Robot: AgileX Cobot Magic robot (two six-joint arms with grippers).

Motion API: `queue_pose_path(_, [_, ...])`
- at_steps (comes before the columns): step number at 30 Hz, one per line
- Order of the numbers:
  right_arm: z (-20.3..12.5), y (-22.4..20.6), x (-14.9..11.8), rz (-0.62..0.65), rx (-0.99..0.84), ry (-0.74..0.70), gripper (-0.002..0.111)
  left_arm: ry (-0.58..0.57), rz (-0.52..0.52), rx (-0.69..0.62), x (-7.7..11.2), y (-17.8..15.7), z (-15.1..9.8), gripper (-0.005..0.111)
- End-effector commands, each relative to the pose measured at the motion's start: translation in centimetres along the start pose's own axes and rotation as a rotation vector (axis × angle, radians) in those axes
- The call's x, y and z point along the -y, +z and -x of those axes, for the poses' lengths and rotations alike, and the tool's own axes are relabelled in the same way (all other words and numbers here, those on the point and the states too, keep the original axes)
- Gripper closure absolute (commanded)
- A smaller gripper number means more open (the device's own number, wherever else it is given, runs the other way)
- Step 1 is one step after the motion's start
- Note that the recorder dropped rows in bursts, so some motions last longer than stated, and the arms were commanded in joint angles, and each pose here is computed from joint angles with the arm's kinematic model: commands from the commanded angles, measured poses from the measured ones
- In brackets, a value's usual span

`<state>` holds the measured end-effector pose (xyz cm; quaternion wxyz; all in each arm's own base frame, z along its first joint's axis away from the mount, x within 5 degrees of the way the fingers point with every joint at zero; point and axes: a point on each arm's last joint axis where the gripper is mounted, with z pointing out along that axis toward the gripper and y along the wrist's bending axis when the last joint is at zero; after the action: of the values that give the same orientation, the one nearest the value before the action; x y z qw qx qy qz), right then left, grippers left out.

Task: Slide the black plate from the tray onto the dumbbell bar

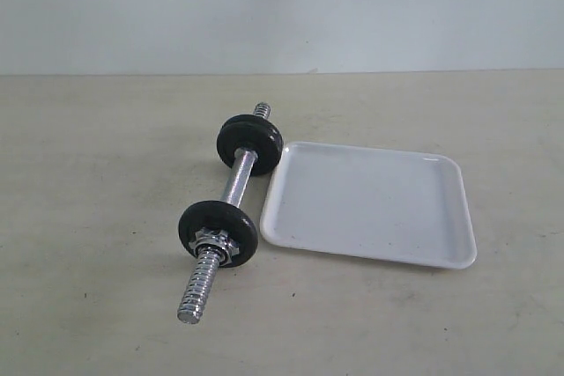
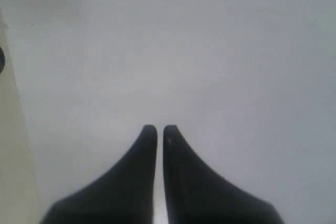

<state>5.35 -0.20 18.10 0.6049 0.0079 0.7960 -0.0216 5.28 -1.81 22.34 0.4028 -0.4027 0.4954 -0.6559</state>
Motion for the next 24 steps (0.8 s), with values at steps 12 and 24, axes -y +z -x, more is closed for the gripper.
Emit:
queue_pose_path(12, [0.1, 0.0, -0.2, 0.044, 0.012, -0.025, 0.109, 0.093, 0.416, 0.016, -3.8, -0.8, 0.3, 0.102])
queue_pose_path(24, [0.1, -0.1, -0.4, 0.084, 0.014, -0.055, 0.109, 0.284, 0.407, 0.026, -3.6, -0.8, 0.7, 0.102])
